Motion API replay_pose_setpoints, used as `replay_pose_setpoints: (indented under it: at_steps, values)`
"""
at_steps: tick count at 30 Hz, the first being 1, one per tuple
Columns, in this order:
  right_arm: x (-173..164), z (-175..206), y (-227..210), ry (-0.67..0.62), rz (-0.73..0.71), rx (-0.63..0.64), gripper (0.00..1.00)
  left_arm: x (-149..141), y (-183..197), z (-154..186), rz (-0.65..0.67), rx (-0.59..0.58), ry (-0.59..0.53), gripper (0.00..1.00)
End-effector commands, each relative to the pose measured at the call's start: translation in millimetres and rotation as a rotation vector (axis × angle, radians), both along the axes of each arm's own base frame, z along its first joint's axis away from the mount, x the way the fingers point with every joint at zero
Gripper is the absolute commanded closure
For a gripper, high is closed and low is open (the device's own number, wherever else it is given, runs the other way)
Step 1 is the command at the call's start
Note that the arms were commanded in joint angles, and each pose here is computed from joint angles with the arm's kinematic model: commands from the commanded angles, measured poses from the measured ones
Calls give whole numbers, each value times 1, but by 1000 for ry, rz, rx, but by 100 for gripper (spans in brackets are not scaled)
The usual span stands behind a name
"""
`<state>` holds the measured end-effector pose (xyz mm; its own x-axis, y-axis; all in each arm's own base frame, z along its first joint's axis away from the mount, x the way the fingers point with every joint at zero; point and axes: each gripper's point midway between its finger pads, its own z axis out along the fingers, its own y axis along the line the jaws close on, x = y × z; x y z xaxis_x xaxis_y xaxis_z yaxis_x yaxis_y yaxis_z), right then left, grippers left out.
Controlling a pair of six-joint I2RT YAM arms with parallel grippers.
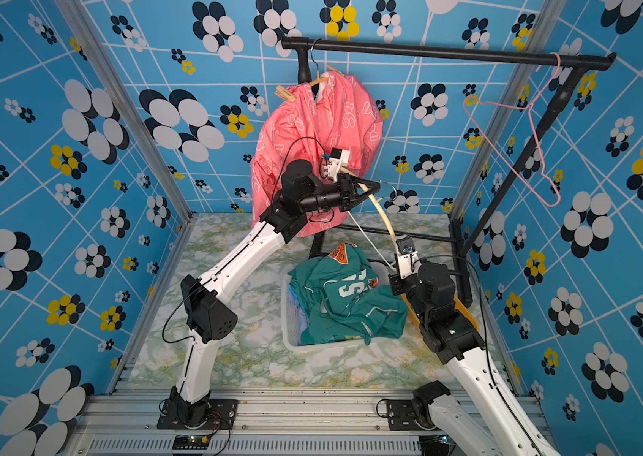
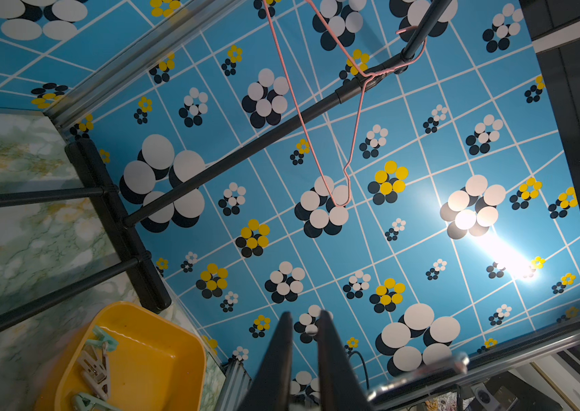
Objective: Remove the clothespins securing jackets to the hanger
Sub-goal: Place the hanger at the clothesline.
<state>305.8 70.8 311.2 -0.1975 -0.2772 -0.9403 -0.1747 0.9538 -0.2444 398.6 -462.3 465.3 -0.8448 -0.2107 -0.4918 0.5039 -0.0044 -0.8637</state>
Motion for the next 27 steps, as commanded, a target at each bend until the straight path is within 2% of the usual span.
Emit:
replay_pose_setpoints:
  at_steps: [1, 2, 4, 8, 10, 11, 15, 18, 22, 27]
  values:
    - [-6, 20, -18, -42, -87, 50, 100, -35, 21, 58, 5, -49, -166, 35]
    - [-9, 23, -19, -50, -91, 56, 100, -37, 22, 58, 19, -38, -186, 27]
    - [-12, 29, -24, -64, -114, 63, 100, -40, 26, 56, 52, -12, -219, 16]
    - [-18, 42, -41, -79, -196, 61, 100, -48, 32, 48, 136, 62, -305, 10]
    - [-21, 49, -57, -66, -292, 53, 100, -54, 33, 40, 185, 116, -364, 9]
    - [-23, 52, -66, -47, -347, 39, 100, -52, 29, 25, 210, 165, -390, 8]
    - [-35, 72, -106, -15, -598, -10, 100, -73, 41, 23, 347, 270, -571, 7]
    - [-45, 94, -124, -38, -706, -55, 100, -84, 55, 20, 463, 334, -677, 6]
    - [-43, 145, -130, -154, -720, -20, 100, -89, 74, 12, 571, 396, -739, 5]
    - [-6, 203, -121, -186, -667, -98, 100, -91, 103, -24, 701, 502, -766, 5]
